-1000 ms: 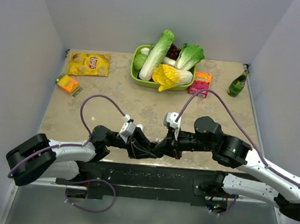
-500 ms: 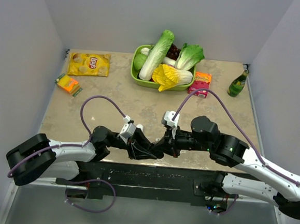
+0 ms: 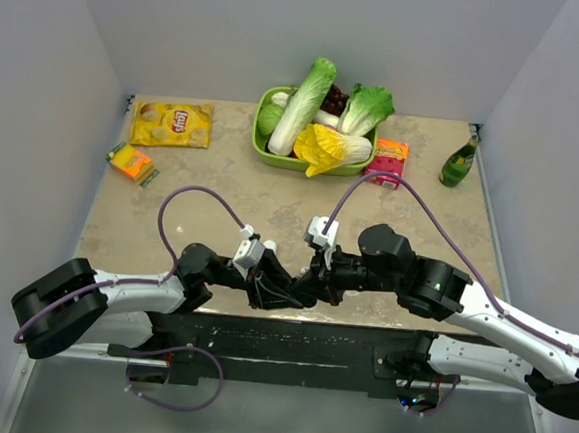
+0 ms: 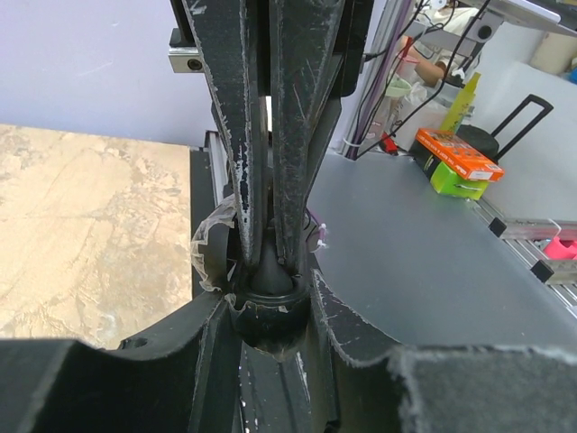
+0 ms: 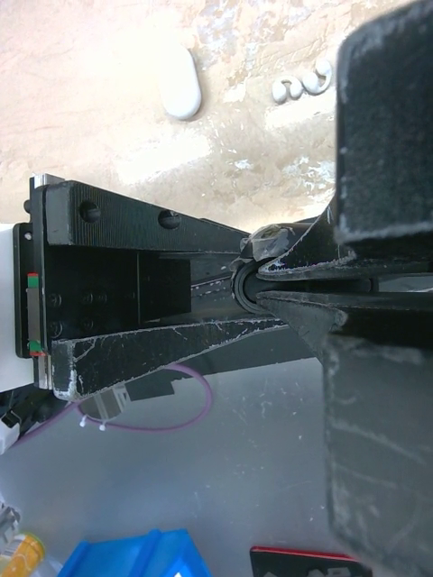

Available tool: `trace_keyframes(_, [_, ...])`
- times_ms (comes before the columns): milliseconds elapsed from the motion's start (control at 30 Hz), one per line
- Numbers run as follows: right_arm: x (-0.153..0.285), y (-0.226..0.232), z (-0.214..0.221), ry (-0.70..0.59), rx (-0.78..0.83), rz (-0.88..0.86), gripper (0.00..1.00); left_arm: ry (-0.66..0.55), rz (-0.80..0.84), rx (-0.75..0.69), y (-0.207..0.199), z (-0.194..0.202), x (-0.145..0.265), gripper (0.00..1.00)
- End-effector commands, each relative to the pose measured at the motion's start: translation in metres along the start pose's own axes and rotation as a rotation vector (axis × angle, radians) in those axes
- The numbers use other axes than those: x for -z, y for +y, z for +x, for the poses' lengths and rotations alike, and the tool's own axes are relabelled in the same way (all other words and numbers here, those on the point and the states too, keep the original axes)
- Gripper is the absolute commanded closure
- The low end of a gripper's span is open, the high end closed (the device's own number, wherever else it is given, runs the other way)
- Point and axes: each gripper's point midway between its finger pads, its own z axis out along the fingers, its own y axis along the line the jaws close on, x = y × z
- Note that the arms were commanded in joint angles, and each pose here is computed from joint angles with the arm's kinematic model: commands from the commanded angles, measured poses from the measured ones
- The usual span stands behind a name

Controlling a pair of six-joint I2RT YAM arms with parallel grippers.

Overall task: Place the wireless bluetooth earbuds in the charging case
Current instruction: Place the earbud in the charging case.

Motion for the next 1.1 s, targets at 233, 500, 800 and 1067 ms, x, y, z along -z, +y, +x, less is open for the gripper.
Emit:
trace_keyframes(233, [0.015, 0.0, -0.033, -0.112, -0.001, 0.052, 0.67, -0.068, 0.021, -0.108, -0.004, -0.025, -0.007, 1.0])
trace_keyframes(500, [0.051, 0.007, -0.085, -0.295, 0.004, 0.082, 0.56, -0.064, 0.003, -0.103, -0.001, -0.021, -0.005, 1.0])
trace_keyframes(800, [0.075, -0.073, -0.06, -0.347, -0.182, 0.551, 0.63, -0.075, -0.021, -0.112, -0.001, -0.022, -0.001, 1.0])
trace_keyframes(1067, [0.033, -0.074, -0.028, -0.258, -0.266, 0.498, 0.75, -0.096, -0.139, -0.159, 0.015, -0.031, 0.004, 1.0])
